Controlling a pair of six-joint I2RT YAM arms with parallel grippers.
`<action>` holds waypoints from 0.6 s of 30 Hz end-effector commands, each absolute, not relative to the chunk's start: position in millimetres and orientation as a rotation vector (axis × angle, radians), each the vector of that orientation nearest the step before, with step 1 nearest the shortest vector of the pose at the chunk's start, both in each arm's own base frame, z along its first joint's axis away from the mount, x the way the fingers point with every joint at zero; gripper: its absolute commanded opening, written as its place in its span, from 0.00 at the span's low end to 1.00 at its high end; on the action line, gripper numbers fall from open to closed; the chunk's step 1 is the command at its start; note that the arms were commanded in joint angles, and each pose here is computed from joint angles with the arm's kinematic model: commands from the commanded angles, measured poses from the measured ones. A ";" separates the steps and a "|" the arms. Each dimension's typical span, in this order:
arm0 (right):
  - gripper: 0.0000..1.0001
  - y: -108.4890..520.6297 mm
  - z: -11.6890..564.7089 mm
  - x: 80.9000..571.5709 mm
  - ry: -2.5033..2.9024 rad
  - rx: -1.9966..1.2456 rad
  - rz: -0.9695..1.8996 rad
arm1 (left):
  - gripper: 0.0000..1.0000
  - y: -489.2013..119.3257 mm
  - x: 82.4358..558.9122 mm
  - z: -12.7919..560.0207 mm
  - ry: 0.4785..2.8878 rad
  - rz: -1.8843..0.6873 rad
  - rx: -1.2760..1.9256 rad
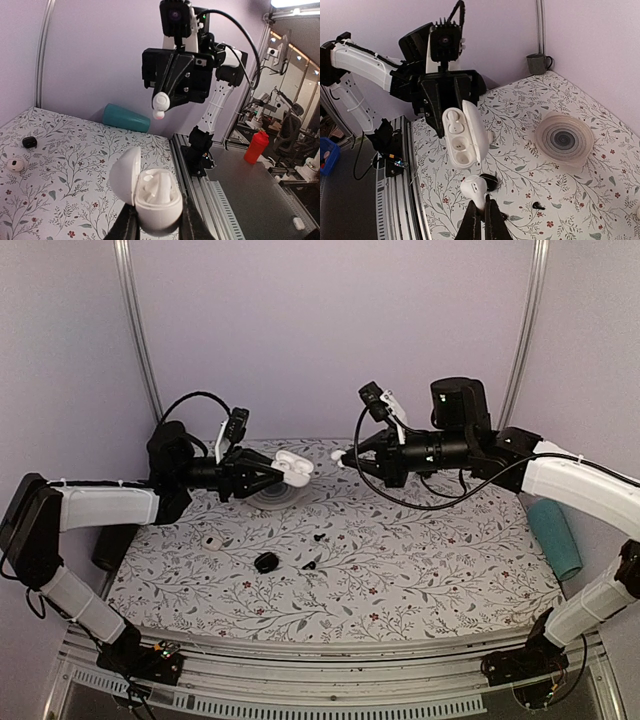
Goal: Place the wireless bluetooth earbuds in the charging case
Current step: Insert the right earbud into the right side groove of the charging case.
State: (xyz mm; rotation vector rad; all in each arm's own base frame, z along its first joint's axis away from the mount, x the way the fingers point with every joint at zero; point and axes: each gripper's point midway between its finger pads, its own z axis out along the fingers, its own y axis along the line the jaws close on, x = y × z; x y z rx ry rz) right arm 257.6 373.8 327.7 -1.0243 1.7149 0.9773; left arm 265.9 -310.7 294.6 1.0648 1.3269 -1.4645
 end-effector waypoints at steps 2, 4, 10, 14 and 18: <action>0.03 401.8 338.2 231.6 1.633 -1.188 1.016 | 0.00 -315.4 252.2 304.8 1.247 -1.469 1.131; 0.03 408.8 336.1 227.6 1.633 -1.218 1.012 | 0.00 -317.5 247.4 305.8 1.230 -1.463 1.146; 0.03 423.5 325.3 222.8 1.659 -1.278 0.978 | 0.00 -329.5 236.5 305.5 1.222 -1.422 1.209; 0.03 426.8 318.8 220.2 1.677 -1.303 0.965 | 0.00 -331.7 234.7 307.7 1.216 -1.411 1.219; 0.03 425.7 312.5 222.7 1.705 -1.302 0.935 | 0.00 -332.3 232.3 310.5 1.205 -1.412 1.226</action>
